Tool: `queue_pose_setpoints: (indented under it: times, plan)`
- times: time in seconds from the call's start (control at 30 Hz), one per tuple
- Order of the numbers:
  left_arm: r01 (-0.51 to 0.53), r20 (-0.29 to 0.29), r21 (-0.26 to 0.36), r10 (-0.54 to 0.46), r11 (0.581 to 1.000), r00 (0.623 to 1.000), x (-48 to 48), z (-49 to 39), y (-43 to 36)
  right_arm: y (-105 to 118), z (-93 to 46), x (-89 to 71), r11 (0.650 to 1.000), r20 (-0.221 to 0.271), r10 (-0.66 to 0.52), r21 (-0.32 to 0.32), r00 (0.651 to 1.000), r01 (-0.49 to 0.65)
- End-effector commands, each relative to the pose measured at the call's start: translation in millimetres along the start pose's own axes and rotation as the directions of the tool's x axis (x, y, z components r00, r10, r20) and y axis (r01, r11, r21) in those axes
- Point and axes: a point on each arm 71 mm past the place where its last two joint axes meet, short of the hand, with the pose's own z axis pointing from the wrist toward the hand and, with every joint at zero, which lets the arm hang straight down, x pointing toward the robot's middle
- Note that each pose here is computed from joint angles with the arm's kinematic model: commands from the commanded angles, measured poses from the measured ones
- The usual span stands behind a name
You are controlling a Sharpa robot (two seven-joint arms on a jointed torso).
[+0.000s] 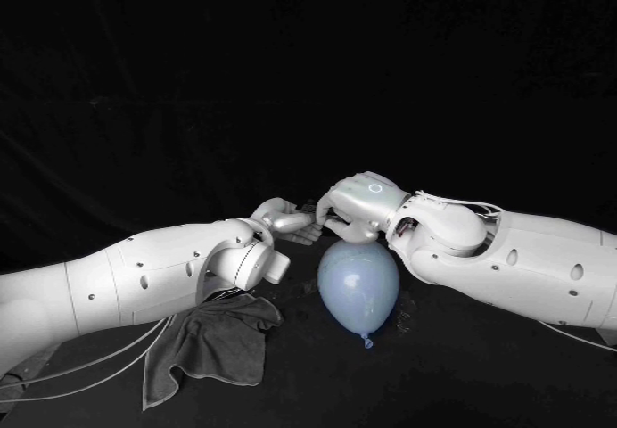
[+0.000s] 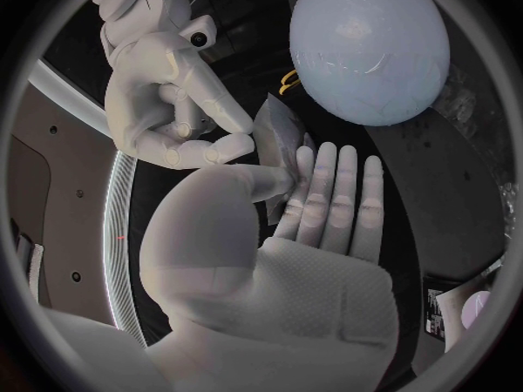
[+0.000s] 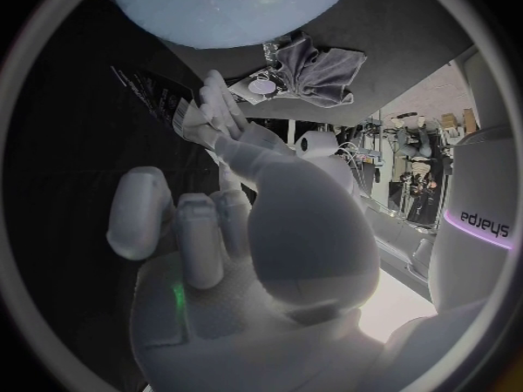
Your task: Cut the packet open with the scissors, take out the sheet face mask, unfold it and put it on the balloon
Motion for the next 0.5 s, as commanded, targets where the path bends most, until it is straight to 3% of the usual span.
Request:
queue_pose_setpoints:
  times: [0.03,0.5]
  plan:
    - [0.001,-0.024,0.005,-0.001,1.000,1.000,3.3,-0.3,-2.3,-4.8,1.3,4.1,0.996,-0.050,-0.069,0.062,0.996,0.072]
    - [-0.002,-0.041,0.004,0.003,1.000,0.999,6.7,-2.3,-3.2,-8.3,4.6,2.5,0.990,0.003,-0.080,0.119,0.997,0.079]
